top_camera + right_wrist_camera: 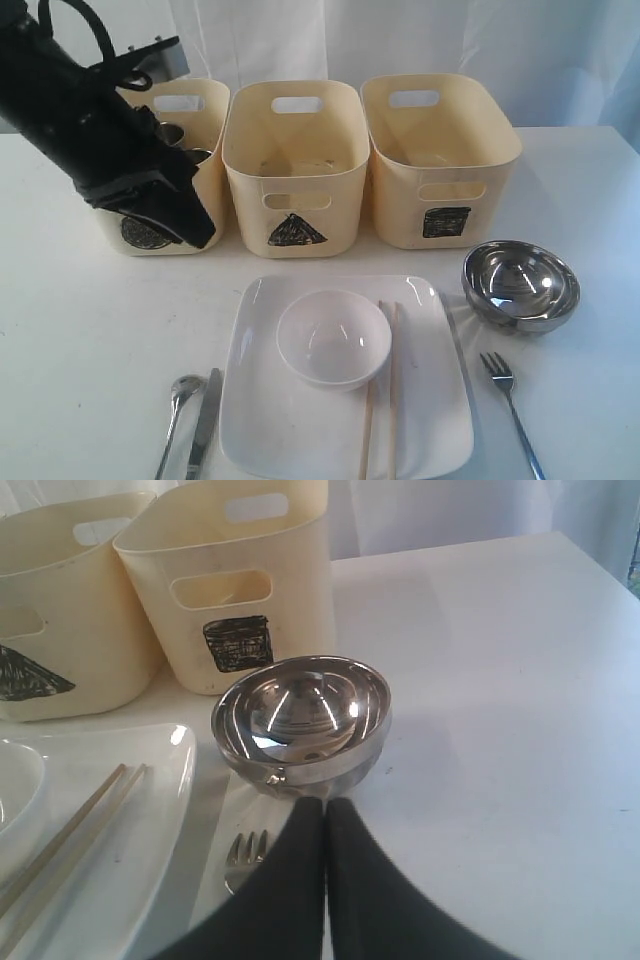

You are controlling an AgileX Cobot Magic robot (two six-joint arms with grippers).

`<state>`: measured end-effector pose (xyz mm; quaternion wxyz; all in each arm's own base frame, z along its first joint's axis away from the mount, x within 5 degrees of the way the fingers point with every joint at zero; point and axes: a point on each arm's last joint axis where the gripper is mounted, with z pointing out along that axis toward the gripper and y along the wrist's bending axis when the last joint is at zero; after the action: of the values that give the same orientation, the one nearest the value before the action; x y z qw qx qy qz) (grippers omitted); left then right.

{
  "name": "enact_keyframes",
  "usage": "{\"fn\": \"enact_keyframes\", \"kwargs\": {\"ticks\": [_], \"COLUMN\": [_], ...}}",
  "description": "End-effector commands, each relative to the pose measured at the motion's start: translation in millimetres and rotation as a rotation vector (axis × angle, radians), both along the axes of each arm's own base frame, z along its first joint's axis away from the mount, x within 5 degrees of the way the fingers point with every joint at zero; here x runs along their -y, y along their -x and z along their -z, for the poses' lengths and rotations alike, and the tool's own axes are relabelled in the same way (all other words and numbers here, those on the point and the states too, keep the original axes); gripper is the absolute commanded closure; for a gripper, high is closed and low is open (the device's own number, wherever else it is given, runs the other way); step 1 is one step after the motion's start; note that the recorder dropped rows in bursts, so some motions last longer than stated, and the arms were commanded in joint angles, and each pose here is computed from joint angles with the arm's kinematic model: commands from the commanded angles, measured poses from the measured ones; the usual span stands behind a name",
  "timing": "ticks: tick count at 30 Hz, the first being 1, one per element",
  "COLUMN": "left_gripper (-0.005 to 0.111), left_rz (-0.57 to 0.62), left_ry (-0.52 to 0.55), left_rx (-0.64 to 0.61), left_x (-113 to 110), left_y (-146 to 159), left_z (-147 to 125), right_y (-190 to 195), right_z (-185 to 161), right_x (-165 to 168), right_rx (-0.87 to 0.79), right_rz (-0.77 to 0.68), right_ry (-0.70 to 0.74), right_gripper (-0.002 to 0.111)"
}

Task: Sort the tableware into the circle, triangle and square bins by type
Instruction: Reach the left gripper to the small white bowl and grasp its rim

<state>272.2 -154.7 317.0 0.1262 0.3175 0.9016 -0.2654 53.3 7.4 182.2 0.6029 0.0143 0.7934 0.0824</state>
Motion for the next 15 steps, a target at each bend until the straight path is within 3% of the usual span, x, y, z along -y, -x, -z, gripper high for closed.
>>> {"fn": "enact_keyframes", "kwargs": {"ticks": [1, 5, 11, 15], "left_gripper": [0.066, 0.066, 0.048, 0.046], "left_rz": [-0.017, -0.051, -0.044, -0.06], "left_ry": [0.051, 0.059, 0.081, 0.083], "left_rx": [-0.038, -0.019, -0.048, -0.061], "left_x": [5, 13, 38, 50], "left_y": [7, 5, 4, 0], "left_z": [21, 42, 64, 79], "right_y": [0, 0, 0, 0], "right_z": [0, 0, 0, 0], "right_x": [1, 1, 1, 1], "right_rx": [0.009, 0.009, 0.009, 0.009], "right_rz": [0.009, 0.009, 0.009, 0.009], "right_ry": [0.005, 0.005, 0.005, 0.005], "right_gripper": [0.108, 0.108, 0.108, 0.108]}}
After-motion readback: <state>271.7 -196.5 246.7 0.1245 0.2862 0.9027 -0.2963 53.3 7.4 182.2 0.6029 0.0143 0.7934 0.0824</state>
